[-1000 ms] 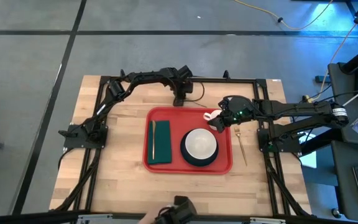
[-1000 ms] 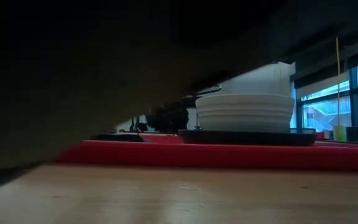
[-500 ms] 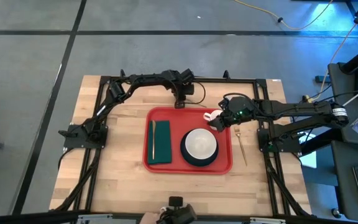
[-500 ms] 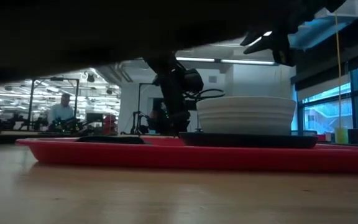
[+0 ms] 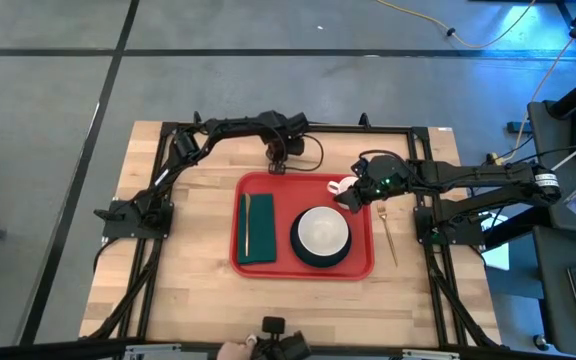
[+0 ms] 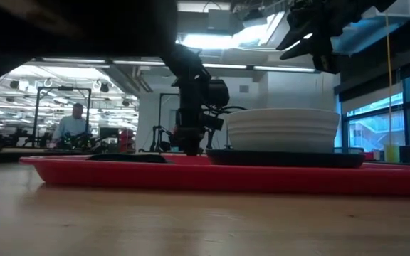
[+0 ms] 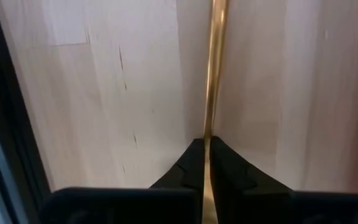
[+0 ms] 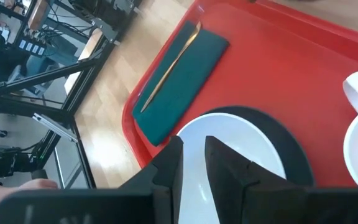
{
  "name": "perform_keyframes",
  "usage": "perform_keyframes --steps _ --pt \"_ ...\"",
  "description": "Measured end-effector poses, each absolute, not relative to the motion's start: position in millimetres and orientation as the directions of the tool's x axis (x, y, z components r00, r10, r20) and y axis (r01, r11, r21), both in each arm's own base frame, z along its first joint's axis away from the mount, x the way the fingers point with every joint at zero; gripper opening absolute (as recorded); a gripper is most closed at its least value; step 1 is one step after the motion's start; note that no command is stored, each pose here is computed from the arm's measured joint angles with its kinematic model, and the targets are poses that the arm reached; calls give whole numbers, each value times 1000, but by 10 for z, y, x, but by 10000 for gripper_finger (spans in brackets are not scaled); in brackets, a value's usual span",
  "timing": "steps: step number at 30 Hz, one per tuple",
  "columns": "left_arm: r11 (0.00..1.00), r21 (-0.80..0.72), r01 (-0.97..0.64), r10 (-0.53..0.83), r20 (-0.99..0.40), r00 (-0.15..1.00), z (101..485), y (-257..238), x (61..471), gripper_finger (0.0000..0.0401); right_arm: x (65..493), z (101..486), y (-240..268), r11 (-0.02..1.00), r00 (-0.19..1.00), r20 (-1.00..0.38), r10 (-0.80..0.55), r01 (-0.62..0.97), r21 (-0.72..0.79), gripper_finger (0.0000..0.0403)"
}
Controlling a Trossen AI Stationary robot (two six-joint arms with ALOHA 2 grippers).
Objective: Set up tray
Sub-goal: Put the gold spoon on the dark green napkin to the right of the gold knife
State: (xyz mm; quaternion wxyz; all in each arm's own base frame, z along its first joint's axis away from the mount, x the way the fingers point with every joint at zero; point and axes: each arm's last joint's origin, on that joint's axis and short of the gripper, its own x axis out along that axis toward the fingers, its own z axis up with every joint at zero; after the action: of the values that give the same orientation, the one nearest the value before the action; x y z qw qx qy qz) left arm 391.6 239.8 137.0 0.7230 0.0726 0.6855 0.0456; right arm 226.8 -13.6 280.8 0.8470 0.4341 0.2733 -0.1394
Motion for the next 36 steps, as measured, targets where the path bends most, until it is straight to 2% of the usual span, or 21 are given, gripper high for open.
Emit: perform_keyframes --steps 5,9,13,18,22,27,29,33,36 --pt "973 204 107 201 -979 40 1406 2375 3917 5 2268 2808 -136 604 812 -584 1 465 647 71" --pt "970 213 120 213 -977 11 1573 2366 3818 4 2267 2807 -136 613 811 -585 1 462 641 71" --pt "955 253 154 247 -967 59 2029 2310 3716 3 2267 2806 -136 625 810 -586 1 456 633 71" --pt "931 198 307 178 -980 92 2461 2127 3526 3 2267 2806 -136 627 810 -586 1 456 632 71" --pt "807 180 562 128 -983 130 2821 1866 3396 3 2267 2805 -136 628 810 -587 1 456 630 71" --pt "540 181 822 50 -982 184 3108 1536 3303 3 2263 2800 -136 643 806 -592 2 452 618 71" --pt "449 193 872 36 -979 199 3149 1418 3327 3 2264 2800 -136 669 806 -592 1 439 600 71" --pt "403 195 894 -31 -974 226 3178 1145 3410 3 2263 2799 -136 720 806 -592 1 410 560 71" --pt "336 172 926 -52 -978 201 3161 901 3463 3 2263 2800 -136 723 806 -592 1 408 557 71"
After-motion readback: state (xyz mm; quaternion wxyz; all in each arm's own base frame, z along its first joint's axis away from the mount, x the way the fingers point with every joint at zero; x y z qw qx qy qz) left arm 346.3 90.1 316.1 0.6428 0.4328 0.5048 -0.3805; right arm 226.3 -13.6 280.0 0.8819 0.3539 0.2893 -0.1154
